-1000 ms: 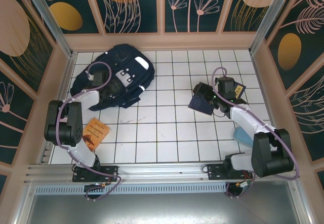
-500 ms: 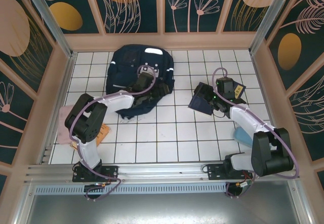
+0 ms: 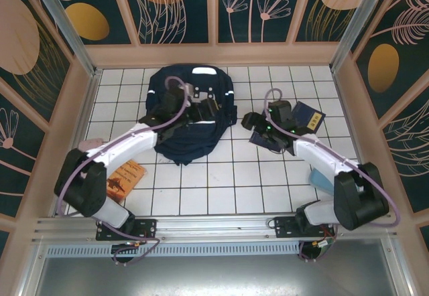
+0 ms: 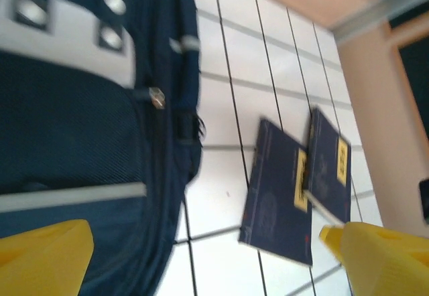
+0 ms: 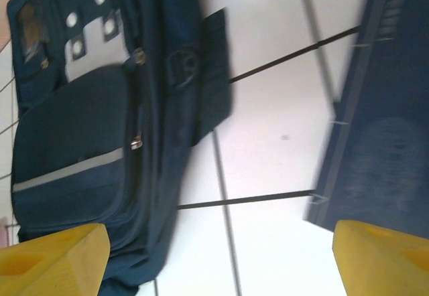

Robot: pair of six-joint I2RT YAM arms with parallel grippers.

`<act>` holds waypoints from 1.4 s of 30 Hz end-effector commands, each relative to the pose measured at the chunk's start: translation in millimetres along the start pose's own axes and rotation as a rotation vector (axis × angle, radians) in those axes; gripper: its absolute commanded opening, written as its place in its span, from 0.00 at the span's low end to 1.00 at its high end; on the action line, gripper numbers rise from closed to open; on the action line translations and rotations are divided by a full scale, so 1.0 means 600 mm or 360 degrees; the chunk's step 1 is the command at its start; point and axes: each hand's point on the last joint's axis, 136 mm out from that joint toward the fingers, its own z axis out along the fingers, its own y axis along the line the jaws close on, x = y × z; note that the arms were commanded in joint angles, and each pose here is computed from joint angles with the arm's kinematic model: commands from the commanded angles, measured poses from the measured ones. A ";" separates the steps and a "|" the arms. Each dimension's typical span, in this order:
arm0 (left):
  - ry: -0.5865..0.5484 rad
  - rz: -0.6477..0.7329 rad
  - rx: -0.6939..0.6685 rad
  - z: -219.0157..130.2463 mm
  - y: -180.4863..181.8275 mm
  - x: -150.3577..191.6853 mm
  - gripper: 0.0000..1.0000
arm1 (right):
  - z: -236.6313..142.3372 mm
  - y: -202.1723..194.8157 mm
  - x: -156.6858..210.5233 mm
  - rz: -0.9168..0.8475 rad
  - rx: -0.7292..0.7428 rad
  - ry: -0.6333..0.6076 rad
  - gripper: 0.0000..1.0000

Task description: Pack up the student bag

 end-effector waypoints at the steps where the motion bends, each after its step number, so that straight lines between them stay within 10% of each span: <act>1: -0.0022 -0.0049 -0.0140 0.002 0.069 -0.014 0.92 | 0.014 0.045 -0.016 -0.0001 -0.0046 -0.0044 0.86; 17: 0.0360 -0.0155 -0.0231 0.108 0.127 0.109 0.79 | 0.001 0.007 0.010 0.0008 0.0055 -0.0040 0.88; 31: 0.0599 -0.0207 -0.0353 -0.006 0.182 0.303 0.77 | 0.035 -0.007 0.035 -0.0224 0.0066 0.0140 0.70; 42: 0.0398 0.0090 -0.0378 -0.061 0.113 0.202 0.76 | 0.085 0.023 0.079 -0.0200 -0.0035 0.0308 0.61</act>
